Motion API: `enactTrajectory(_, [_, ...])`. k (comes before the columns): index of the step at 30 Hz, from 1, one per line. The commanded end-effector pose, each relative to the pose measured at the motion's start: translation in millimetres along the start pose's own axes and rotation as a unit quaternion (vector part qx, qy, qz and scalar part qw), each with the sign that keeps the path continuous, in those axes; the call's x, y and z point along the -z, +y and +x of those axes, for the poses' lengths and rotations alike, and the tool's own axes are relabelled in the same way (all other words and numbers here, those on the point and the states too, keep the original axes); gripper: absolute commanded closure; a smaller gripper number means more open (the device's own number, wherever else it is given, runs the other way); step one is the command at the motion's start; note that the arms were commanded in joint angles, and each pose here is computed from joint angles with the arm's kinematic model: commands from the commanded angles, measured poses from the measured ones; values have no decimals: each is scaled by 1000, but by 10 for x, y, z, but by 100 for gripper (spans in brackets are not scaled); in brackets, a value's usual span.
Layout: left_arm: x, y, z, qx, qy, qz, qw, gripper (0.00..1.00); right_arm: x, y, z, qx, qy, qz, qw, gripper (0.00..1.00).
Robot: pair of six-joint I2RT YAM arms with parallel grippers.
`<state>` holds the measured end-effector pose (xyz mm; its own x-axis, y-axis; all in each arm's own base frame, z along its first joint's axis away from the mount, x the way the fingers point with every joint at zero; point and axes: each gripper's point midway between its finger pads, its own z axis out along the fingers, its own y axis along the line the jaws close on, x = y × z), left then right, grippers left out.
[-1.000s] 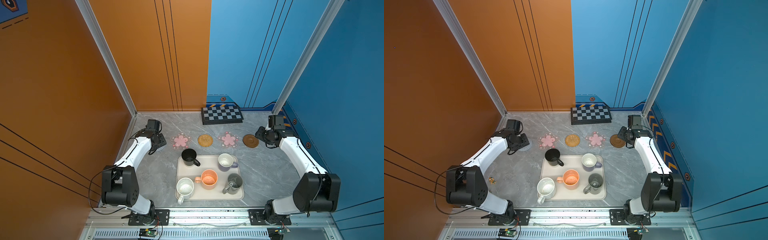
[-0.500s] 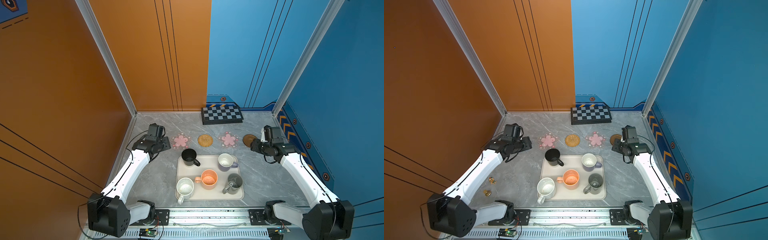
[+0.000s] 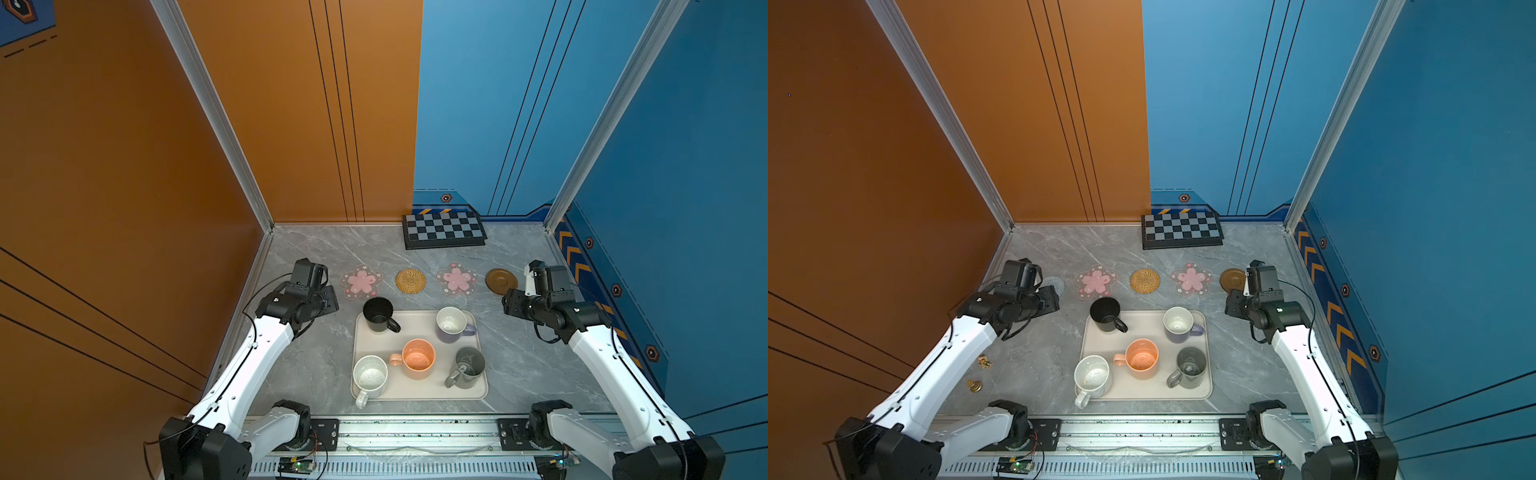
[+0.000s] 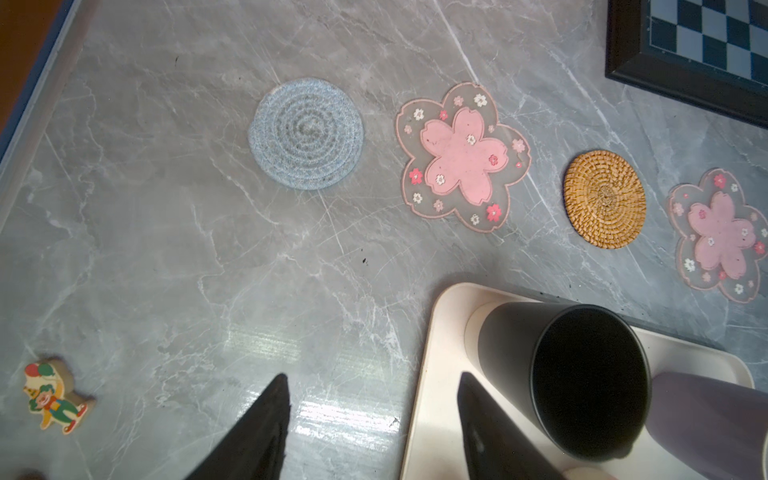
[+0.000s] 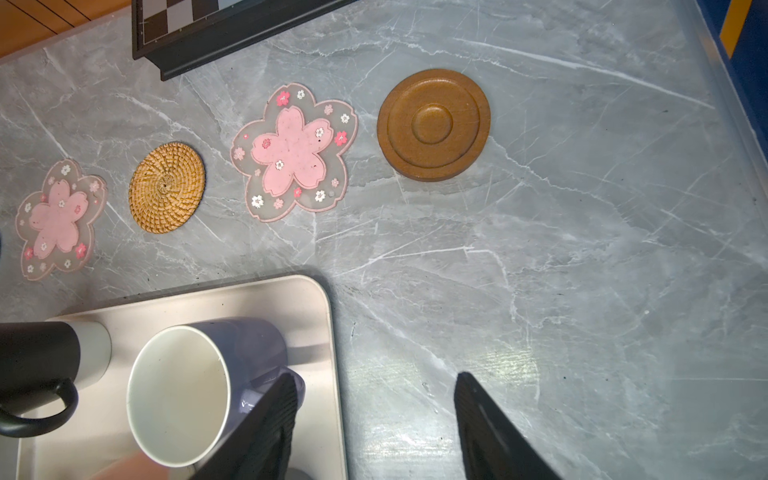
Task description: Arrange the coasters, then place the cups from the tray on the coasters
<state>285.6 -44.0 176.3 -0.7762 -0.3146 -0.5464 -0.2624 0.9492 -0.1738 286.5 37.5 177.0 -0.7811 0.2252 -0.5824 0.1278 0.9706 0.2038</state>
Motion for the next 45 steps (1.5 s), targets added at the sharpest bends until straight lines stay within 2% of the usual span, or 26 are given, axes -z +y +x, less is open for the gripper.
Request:
enactTrajectory(1, [3,121,148,13,13,-25,1000,35,-15,-28,133,21,23,7,999,36])
enactTrajectory(5, [-11,162,219,29,14,-31,999,35,-101,4,201,15,45,0,999,36])
enactTrajectory(17, [43,92,137,27,5,-21,999,35,-245,237,628,41,101,-19,994,38])
enactTrajectory(24, [186,-30,-214,-2,-7,-16,1000,35,-248,371,738,35,119,-31,992,38])
enactTrajectory(28, [216,-54,-395,-23,-3,-27,999,35,-321,493,871,55,156,-38,986,38])
enactTrajectory(32, [160,-80,-487,-17,4,-25,1000,35,-386,514,969,89,184,-27,978,39])
enactTrajectory(40, [40,-87,-496,-13,19,-32,999,35,-450,540,1086,113,216,-29,970,39])
enactTrajectory(45, [19,-69,-472,-13,24,-36,999,36,-514,644,1173,137,252,-43,957,39])
